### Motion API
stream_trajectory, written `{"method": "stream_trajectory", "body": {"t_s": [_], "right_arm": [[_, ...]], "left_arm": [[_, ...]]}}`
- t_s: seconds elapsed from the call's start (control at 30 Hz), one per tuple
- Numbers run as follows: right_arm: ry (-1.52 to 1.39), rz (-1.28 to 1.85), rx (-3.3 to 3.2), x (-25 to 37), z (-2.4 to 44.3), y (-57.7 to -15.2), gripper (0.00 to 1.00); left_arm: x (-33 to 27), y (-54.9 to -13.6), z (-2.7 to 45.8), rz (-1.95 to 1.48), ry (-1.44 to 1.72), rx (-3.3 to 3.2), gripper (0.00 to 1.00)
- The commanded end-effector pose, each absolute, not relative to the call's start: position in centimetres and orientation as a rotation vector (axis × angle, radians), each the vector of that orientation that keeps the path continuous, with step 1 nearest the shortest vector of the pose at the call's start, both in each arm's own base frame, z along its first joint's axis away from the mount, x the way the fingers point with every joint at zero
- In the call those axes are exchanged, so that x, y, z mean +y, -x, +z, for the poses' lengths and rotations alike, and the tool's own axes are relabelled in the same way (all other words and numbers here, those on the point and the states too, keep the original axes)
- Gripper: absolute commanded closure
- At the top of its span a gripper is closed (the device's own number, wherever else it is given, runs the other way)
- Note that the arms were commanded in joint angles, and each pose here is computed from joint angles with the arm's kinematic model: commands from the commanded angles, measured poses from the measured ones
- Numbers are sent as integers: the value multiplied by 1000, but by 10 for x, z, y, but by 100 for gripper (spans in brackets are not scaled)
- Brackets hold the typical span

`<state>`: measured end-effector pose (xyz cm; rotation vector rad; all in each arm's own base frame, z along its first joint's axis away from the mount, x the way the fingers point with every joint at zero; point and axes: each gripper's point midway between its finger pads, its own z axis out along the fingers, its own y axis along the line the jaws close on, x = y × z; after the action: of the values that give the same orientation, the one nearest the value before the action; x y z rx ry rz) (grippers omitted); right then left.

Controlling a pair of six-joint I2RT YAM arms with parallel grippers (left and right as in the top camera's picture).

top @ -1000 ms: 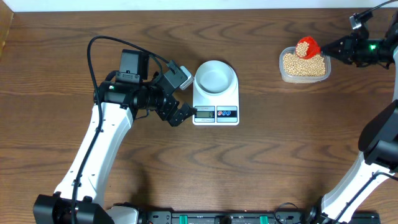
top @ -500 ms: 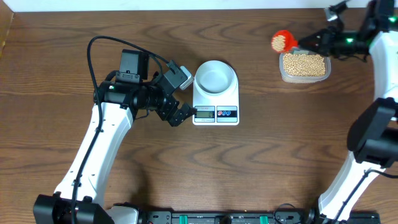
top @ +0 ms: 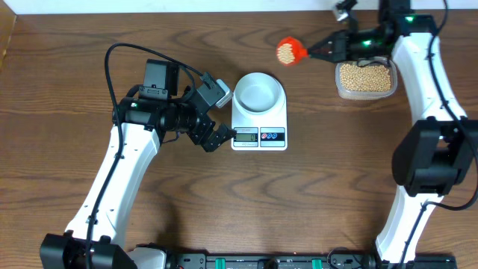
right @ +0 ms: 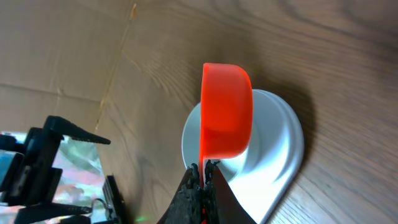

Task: Scoop item into bowl and weigh 50g on scale
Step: 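Carry the filled red scoop with the right gripper over the bowl, then tip the red scoop to pour soybeans into the white bowl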

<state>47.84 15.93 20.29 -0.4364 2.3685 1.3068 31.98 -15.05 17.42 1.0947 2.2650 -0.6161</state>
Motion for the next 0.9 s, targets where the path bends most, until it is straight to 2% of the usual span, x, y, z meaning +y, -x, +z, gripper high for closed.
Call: {"method": "stream_trajectory", "body": {"t_s": [0.0,0.53,0.87], "right_arm": [[483,1285,2379,177,199,-479,99],[646,1010,2509,230,170,-463,99],[691,863,2570,238,163,-452,99]], "left_arm": [[-150,-318,171,-611,-1112,2266,0],[-150,-318,171,-611,-1112,2266,0],[-150,-318,171,-611,-1112,2266,0]]}}
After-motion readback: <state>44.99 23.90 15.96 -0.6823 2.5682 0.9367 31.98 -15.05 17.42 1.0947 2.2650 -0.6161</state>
